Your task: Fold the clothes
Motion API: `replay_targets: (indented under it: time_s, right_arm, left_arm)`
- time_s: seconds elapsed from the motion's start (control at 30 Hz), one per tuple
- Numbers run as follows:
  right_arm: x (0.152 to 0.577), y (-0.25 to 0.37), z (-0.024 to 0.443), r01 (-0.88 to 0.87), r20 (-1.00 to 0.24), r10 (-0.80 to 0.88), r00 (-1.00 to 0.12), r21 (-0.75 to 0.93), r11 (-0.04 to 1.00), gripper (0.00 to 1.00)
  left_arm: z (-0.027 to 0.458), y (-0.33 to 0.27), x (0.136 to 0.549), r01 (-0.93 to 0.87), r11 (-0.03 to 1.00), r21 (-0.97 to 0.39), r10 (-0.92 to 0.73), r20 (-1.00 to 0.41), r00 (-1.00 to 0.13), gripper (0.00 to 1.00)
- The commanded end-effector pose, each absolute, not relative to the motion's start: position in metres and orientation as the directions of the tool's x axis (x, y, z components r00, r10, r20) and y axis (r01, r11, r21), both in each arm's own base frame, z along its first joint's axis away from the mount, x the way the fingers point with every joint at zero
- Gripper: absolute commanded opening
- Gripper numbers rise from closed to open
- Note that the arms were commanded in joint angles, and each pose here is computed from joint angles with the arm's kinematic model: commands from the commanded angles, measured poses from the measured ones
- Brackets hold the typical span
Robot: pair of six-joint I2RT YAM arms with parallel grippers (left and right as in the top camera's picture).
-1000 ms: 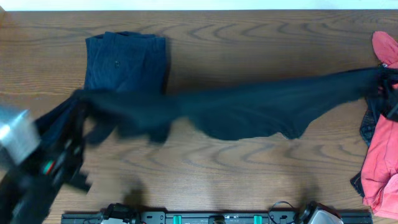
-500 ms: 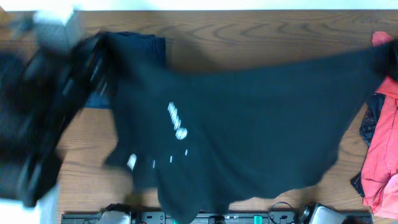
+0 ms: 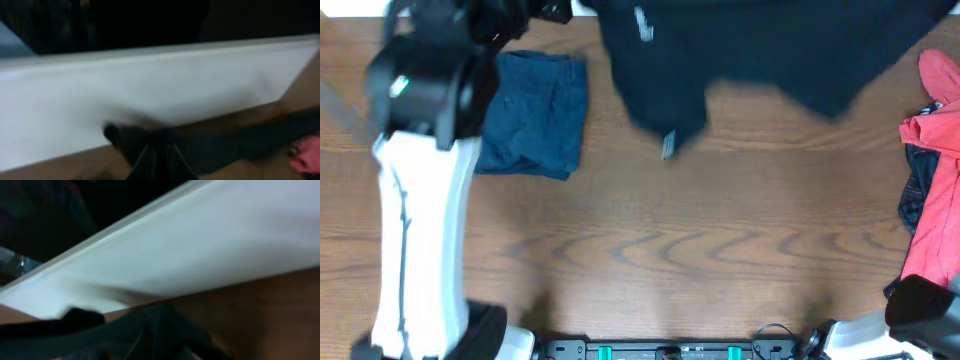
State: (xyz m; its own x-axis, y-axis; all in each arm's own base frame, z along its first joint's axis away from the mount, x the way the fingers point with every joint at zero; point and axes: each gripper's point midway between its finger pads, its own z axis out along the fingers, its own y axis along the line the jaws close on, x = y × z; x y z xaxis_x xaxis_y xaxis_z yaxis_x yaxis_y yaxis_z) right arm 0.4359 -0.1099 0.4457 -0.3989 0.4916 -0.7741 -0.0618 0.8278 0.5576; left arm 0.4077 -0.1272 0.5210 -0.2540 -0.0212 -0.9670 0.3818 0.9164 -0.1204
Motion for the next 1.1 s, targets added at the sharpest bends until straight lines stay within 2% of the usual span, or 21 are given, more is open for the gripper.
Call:
replay_targets:
  time_s: [0.0, 0.1, 0.23, 0.37, 0.47, 0.67, 0.83, 0.87, 0.9, 0.93, 1.0, 1.03, 1.07]
  right_arm:
    - [0.418, -0.102, 0.453, -0.100, -0.783, 0.460, -0.418, 0.543, 0.834, 0.01]
    - [0.409, -0.103, 0.419, -0.026, -0.747, 0.427, -0.509, 0.510, 0.860, 0.01]
    - [0.399, -0.094, 0.362, 0.063, -0.640, 0.378, -0.668, 0.458, 0.887, 0.01]
    - [0.392, -0.082, 0.290, 0.156, -0.483, 0.343, -0.806, 0.384, 0.910, 0.01]
    - [0.380, -0.072, 0.238, 0.194, -0.359, 0.322, -0.876, 0.349, 0.917, 0.01]
    - [0.337, -0.065, 0.146, 0.283, -0.117, 0.328, -0.937, 0.295, 0.913, 0.02]
    - [0.303, -0.077, 0.110, 0.381, 0.007, 0.386, -0.923, 0.168, 0.909, 0.03]
    - [0.300, -0.076, 0.108, 0.385, 0.017, 0.387, -0.922, 0.163, 0.908, 0.06]
    - [0.298, -0.077, 0.106, 0.387, 0.027, 0.387, -0.922, 0.156, 0.909, 0.13]
    - [0.295, -0.078, 0.106, 0.389, 0.036, 0.388, -0.921, 0.143, 0.910, 0.27]
    - [0.289, -0.082, 0.106, 0.396, 0.049, 0.393, -0.918, 0.110, 0.912, 0.31]
    - [0.288, -0.085, 0.105, 0.414, 0.050, 0.412, -0.910, 0.095, 0.905, 0.35]
    - [0.288, -0.087, 0.105, 0.427, 0.049, 0.424, -0.904, 0.093, 0.899, 0.44]
  left_arm:
    - [0.527, -0.124, 0.384, 0.381, 0.922, -0.071, 0.028, -0.968, -0.249, 0.06]
    - [0.469, -0.128, 0.384, 0.371, 0.923, -0.102, 0.080, -0.893, -0.443, 0.06]
    - [0.384, -0.129, 0.386, 0.337, 0.932, -0.136, 0.144, -0.712, -0.687, 0.06]
    - [0.303, -0.128, 0.382, 0.293, 0.943, -0.157, 0.190, -0.470, -0.862, 0.06]
    - [0.251, -0.125, 0.370, 0.259, 0.952, -0.163, 0.210, -0.269, -0.940, 0.07]
    - [0.190, -0.114, 0.330, 0.206, 0.966, -0.158, 0.219, 0.069, -0.973, 0.08]
    - [0.179, -0.107, 0.303, 0.187, 0.971, -0.150, 0.215, 0.200, -0.956, 0.09]
    - [0.178, -0.107, 0.301, 0.185, 0.971, -0.150, 0.214, 0.206, -0.955, 0.11]
    - [0.177, -0.106, 0.299, 0.185, 0.971, -0.149, 0.214, 0.213, -0.953, 0.15]
    - [0.177, -0.106, 0.298, 0.184, 0.971, -0.149, 0.214, 0.217, -0.952, 0.17]
    - [0.175, -0.105, 0.296, 0.183, 0.972, -0.149, 0.213, 0.226, -0.951, 0.27]
    - [0.175, -0.105, 0.295, 0.182, 0.972, -0.148, 0.213, 0.229, -0.950, 0.31]
    - [0.175, -0.105, 0.295, 0.182, 0.972, -0.148, 0.213, 0.230, -0.950, 0.36]
